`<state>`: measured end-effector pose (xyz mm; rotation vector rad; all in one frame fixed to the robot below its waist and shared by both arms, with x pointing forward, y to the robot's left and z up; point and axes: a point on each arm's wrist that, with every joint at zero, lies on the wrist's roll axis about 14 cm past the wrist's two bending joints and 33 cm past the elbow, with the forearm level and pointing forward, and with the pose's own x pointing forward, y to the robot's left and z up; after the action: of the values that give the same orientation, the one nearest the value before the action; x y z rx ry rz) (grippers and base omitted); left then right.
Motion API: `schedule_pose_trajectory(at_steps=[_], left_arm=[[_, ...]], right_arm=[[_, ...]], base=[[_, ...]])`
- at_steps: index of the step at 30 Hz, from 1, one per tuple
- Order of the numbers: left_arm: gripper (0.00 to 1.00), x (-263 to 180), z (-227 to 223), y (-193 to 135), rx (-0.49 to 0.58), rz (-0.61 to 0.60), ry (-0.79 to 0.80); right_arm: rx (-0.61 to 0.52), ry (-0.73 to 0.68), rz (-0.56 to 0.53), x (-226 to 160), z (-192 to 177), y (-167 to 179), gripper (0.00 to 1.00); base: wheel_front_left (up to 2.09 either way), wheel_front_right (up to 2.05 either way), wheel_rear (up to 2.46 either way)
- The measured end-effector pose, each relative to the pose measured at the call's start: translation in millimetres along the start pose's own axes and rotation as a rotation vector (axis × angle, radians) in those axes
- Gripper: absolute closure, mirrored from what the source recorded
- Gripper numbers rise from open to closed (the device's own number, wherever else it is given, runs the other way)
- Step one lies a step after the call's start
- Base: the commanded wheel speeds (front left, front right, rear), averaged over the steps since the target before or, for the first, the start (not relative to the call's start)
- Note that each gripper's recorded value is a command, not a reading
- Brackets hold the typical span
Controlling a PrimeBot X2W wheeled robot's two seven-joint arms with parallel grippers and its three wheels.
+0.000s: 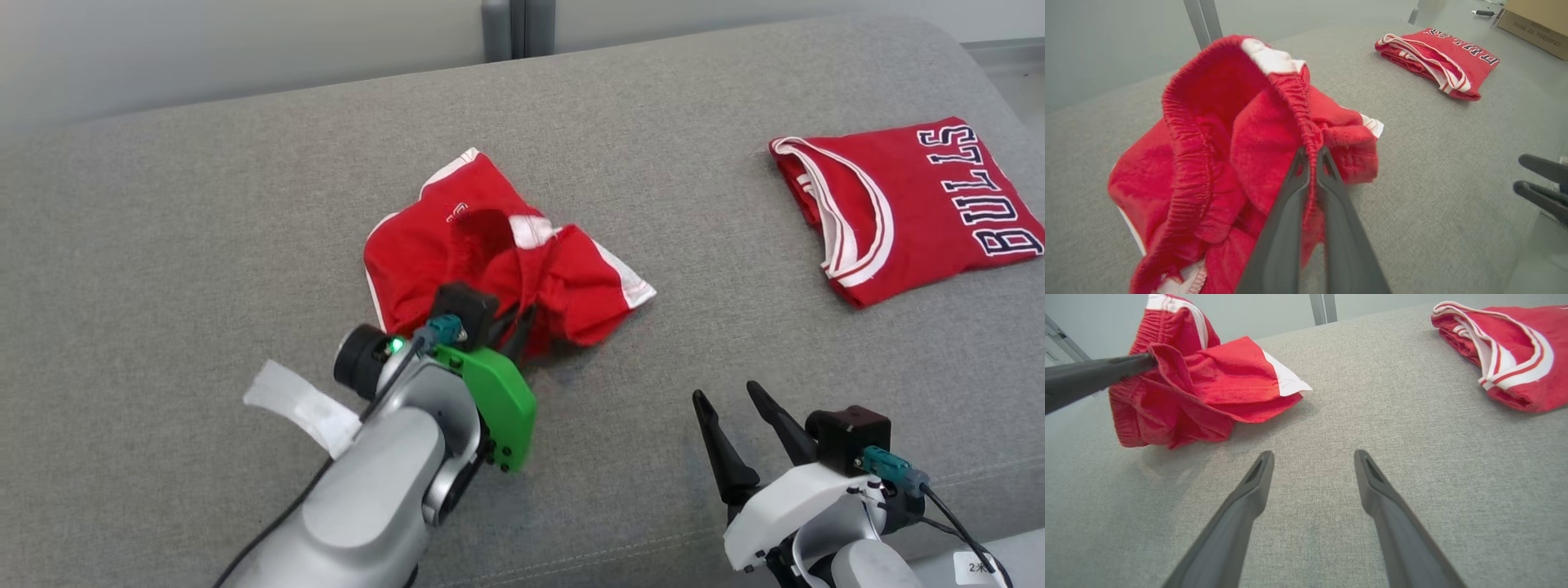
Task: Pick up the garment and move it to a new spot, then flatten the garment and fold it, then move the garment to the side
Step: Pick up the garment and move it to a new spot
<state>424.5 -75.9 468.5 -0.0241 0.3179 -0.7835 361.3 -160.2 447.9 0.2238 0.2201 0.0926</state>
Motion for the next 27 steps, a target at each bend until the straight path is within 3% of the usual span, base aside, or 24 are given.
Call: schedule_pose_trajectory(at_steps=[1, 2, 11, 23, 27], left_arm=[[0.30, -3.7, -9.1, -3.4, -0.009, -0.002, 0.021], [0.00, -7.0, -15.7, -6.1, -0.026, -0.001, 0.033], [0.00, -32.4, -44.8, -16.4, -0.104, 0.037, 0.093], [0.00, -46.1, -18.4, -34.3, -0.197, 0.037, 0.115], [0.00, -39.0, -13.3, -38.9, -0.154, 0.053, 0.135]], right_arm=[[0.000, 0.000, 0.005, 0.1, 0.0, 1.6, 0.00], [0.000, -0.001, 0.010, 0.4, 0.4, 3.3, 0.00], [0.003, -0.013, 0.040, -3.6, 2.9, 13.5, 0.00], [-0.003, -0.042, 0.049, -18.2, 10.8, 18.1, 0.00], [-0.001, -0.047, 0.030, -24.6, 11.0, 13.0, 0.00]], base=[[0.00, 0.00, 0.00], [0.00, 0.00, 0.00], [0.00, 0.00, 0.00], [0.00, 0.00, 0.00], [0.00, 0.00, 0.00]])
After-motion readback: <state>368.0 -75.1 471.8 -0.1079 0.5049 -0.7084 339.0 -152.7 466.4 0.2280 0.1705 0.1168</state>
